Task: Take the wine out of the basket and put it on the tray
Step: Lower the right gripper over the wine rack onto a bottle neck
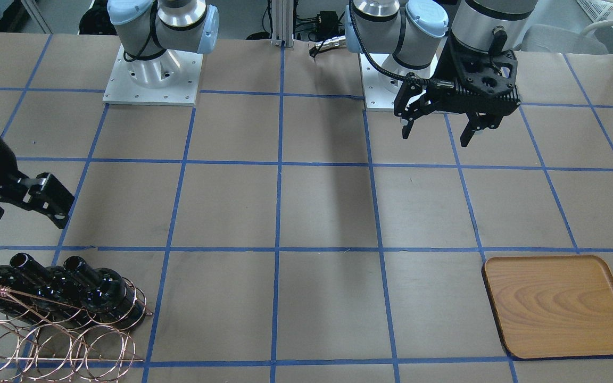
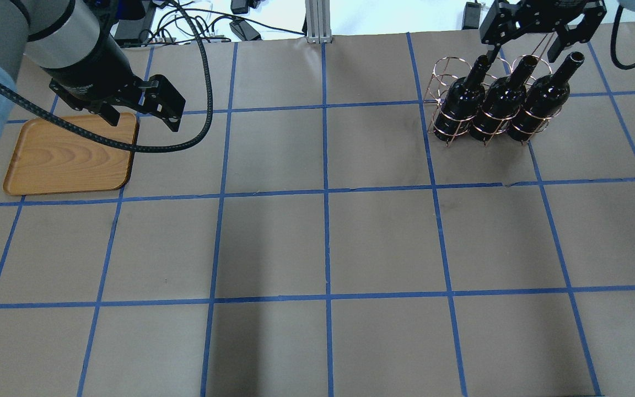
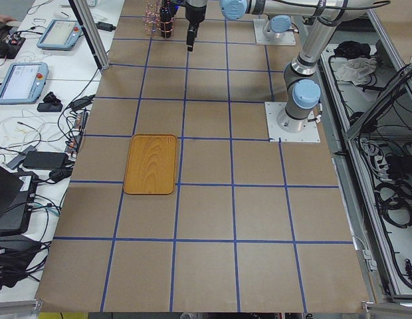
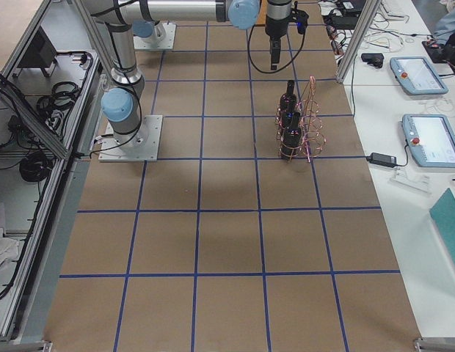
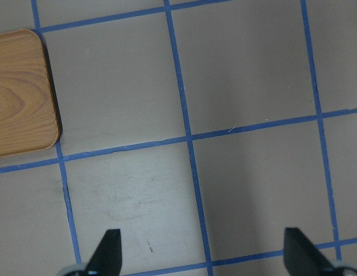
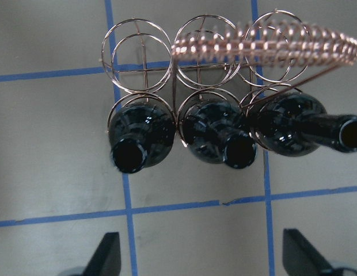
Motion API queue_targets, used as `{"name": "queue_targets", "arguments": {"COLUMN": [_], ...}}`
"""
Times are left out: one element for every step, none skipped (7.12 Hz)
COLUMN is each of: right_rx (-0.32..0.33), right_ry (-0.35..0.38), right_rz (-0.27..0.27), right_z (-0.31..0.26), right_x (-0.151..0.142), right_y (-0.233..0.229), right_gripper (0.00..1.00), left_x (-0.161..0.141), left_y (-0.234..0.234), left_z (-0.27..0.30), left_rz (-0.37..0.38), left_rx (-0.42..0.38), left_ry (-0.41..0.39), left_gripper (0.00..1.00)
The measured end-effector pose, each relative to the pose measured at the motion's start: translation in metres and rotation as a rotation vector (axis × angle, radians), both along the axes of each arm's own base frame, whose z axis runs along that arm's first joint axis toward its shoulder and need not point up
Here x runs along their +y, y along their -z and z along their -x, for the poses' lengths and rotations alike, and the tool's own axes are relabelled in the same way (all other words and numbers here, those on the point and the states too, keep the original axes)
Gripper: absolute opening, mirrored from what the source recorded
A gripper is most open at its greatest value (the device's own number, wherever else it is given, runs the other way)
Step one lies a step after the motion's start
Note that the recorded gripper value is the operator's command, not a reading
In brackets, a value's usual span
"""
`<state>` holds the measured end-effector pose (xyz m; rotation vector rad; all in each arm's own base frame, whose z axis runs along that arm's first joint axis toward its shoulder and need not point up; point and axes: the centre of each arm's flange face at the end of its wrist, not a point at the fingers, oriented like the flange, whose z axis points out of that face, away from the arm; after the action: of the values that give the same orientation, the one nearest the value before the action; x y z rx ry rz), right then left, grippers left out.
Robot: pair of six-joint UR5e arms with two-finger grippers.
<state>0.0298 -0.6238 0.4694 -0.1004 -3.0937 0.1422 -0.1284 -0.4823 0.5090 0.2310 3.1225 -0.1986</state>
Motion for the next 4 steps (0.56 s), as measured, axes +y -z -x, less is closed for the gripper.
{"name": "queue_targets", "arguments": {"right_rx": [0.012, 0.028, 0.037, 0.039], "right_ry": [-0.027, -0.059, -0.078, -0.086], "right_rz": [-0.001, -0.009, -0.016, -0.014], "right_z": [0.010, 0.018, 0.023, 0.025], "right_x": [-0.011, -0.019, -0.023, -0.027], "right_y": [0.013, 0.024, 0.032, 0.037], "right_gripper": [0.95, 0.95, 0.92, 0.90], "left_x": [0.000, 0.000, 0.000, 0.000], "left_y": [0.000, 0.000, 0.001, 0.001], "left_z": [0.000, 0.000, 0.000, 0.000], "left_rz": [0.000, 0.000, -0.001, -0.002], "left_rx": [0.001, 0.002, 0.002, 0.001], "left_ry": [-0.001, -0.003, -0.006, -0.006], "left_gripper": [1.00, 1.00, 1.00, 1.00]}}
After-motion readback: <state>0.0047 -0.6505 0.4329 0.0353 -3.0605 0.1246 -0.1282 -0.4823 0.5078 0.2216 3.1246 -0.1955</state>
